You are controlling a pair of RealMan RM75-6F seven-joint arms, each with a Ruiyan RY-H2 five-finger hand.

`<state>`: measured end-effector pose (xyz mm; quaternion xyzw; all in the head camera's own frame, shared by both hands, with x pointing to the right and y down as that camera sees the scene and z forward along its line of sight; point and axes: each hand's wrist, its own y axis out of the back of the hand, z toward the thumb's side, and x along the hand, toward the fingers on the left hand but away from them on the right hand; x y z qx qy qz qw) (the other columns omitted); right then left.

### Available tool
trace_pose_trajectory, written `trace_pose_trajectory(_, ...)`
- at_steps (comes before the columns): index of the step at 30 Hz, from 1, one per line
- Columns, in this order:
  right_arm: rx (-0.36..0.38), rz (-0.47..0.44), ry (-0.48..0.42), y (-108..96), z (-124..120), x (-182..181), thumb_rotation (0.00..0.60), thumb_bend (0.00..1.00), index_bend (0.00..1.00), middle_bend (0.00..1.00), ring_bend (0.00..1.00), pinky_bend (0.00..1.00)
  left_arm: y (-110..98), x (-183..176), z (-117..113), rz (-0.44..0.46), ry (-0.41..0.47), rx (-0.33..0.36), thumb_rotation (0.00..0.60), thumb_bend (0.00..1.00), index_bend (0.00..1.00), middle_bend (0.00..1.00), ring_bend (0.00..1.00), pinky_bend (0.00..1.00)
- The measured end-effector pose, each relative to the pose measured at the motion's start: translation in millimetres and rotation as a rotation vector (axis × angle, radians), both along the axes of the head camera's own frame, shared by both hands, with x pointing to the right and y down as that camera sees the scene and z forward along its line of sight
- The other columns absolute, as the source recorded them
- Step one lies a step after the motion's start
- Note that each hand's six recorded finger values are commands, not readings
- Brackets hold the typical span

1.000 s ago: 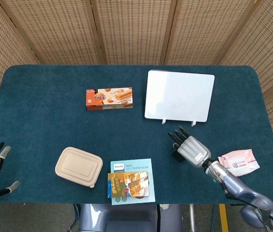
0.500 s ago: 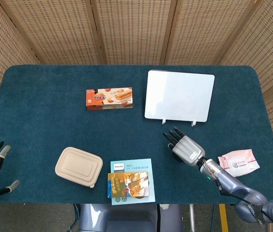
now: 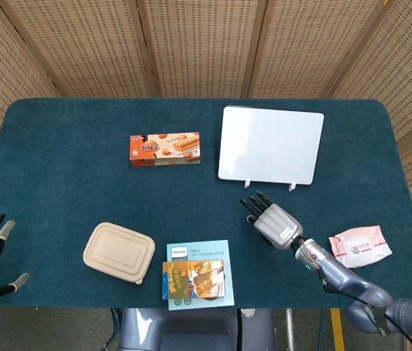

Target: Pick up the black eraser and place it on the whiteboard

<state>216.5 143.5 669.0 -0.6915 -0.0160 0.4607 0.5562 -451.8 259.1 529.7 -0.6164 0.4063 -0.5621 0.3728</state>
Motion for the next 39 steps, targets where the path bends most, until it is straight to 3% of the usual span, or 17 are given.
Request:
trace_pose_trajectory(22,-0.029,0.028,0.074,-5.4,22.9,6.5,0.600,0.08,0.33,0.00,0.00,0.00,-0.7,1.4,1.7,0.001,0.001,-0.001,0.600,0.00,0.00,0.00,0.00,0.00)
trace_pose_trajectory(39,-0.034,0.042,0.091,-3.7,31.0,9.1,0.600,0.10,0.39,0.00,0.00,0.00,-0.7,2.3,1.2,0.002,0.003,-0.002,0.600,0.00,0.00,0.00,0.00,0.00)
